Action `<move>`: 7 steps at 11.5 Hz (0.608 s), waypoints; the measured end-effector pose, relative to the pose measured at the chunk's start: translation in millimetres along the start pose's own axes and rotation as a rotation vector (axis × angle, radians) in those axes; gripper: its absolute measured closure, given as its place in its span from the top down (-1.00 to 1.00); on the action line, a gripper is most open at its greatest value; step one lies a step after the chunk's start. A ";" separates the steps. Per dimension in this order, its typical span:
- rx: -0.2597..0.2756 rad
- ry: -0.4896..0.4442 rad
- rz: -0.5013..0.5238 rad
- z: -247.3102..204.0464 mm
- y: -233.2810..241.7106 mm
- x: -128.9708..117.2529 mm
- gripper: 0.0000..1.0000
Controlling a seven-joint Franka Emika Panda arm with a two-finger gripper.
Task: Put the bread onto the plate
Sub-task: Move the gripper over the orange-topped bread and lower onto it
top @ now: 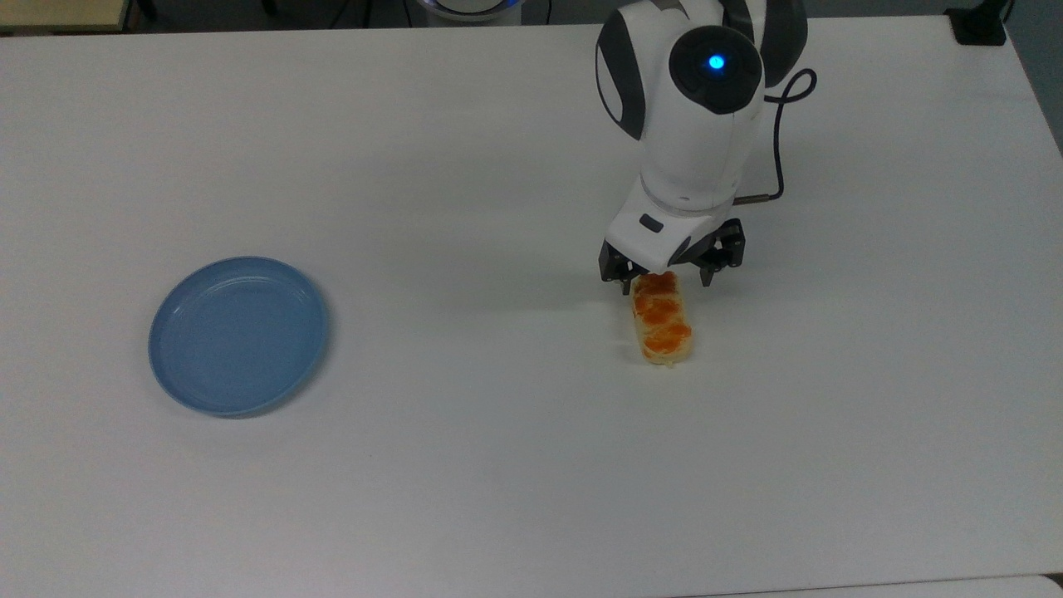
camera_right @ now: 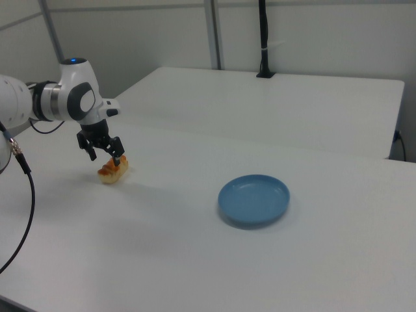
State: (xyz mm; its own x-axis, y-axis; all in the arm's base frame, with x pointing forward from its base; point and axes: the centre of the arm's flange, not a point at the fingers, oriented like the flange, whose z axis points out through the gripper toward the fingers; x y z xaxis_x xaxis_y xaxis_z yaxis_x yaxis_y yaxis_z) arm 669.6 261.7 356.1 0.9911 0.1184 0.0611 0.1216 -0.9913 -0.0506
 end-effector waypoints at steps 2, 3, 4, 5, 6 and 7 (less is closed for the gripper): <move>-0.004 0.019 0.003 21.9 -5.8 6.7 0.90; -0.012 0.016 0.004 33.7 -5.5 9.7 0.88; -0.017 0.015 0.005 41.7 -4.7 12.5 0.70; -0.019 0.018 0.007 42.9 -3.4 14.8 0.35; -0.019 0.036 0.012 34.2 -0.9 19.0 0.07; -0.026 0.046 0.023 16.8 6.7 22.7 0.05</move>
State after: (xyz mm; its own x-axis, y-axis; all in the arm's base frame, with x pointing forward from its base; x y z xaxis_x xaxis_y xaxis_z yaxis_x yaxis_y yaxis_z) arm 693.9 258.7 340.5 0.9900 0.0938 0.1056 0.0971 -0.9949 -0.0263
